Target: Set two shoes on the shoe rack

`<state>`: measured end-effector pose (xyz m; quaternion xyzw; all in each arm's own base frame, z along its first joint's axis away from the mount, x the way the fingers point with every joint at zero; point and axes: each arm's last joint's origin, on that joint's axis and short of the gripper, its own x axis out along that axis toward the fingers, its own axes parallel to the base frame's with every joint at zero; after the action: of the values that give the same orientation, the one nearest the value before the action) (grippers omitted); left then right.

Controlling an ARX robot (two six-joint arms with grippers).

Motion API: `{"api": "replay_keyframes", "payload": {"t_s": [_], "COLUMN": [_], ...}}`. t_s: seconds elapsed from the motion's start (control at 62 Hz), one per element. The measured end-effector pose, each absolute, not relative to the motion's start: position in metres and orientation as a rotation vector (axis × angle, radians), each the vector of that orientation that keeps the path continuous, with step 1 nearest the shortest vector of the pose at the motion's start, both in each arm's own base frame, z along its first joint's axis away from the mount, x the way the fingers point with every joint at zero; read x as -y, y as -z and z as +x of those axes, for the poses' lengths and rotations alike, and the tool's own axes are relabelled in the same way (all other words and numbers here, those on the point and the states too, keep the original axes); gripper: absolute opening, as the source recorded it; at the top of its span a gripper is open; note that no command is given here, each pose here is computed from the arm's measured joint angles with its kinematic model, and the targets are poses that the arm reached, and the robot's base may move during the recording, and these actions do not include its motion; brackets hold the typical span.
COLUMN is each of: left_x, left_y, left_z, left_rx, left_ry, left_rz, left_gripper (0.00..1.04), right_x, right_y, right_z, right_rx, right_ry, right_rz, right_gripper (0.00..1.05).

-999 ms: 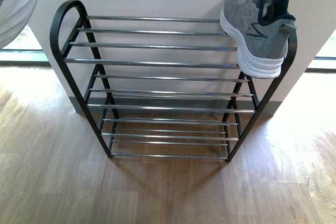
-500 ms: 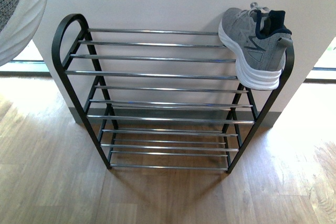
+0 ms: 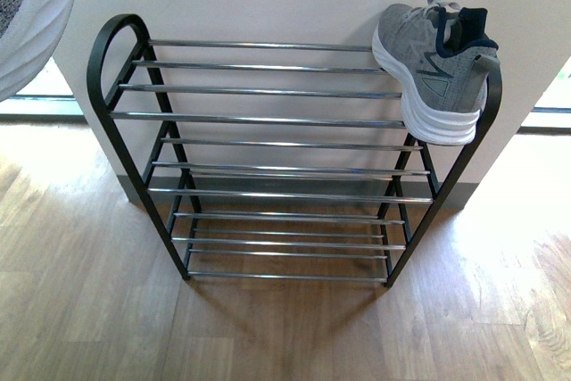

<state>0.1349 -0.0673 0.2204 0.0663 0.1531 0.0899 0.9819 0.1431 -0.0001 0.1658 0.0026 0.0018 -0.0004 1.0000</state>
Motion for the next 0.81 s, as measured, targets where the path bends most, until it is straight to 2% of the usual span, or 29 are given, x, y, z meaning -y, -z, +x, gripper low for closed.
{"api": "replay_keyframes", "payload": {"t_s": [0.806], "left_x": [0.067], "left_y": [-0.220], "left_z": [0.135], "left_rx": [-0.308], "left_ry": [-0.181], "left_rz": [0.133], "left_gripper": [0.01], "right_x": [0.000], "right_y": [-0.173], "right_z": [0.114], "right_rx": [0.021], "right_ry": [0.001], "right_rz": [0.005], "right_gripper": [0.01]}}
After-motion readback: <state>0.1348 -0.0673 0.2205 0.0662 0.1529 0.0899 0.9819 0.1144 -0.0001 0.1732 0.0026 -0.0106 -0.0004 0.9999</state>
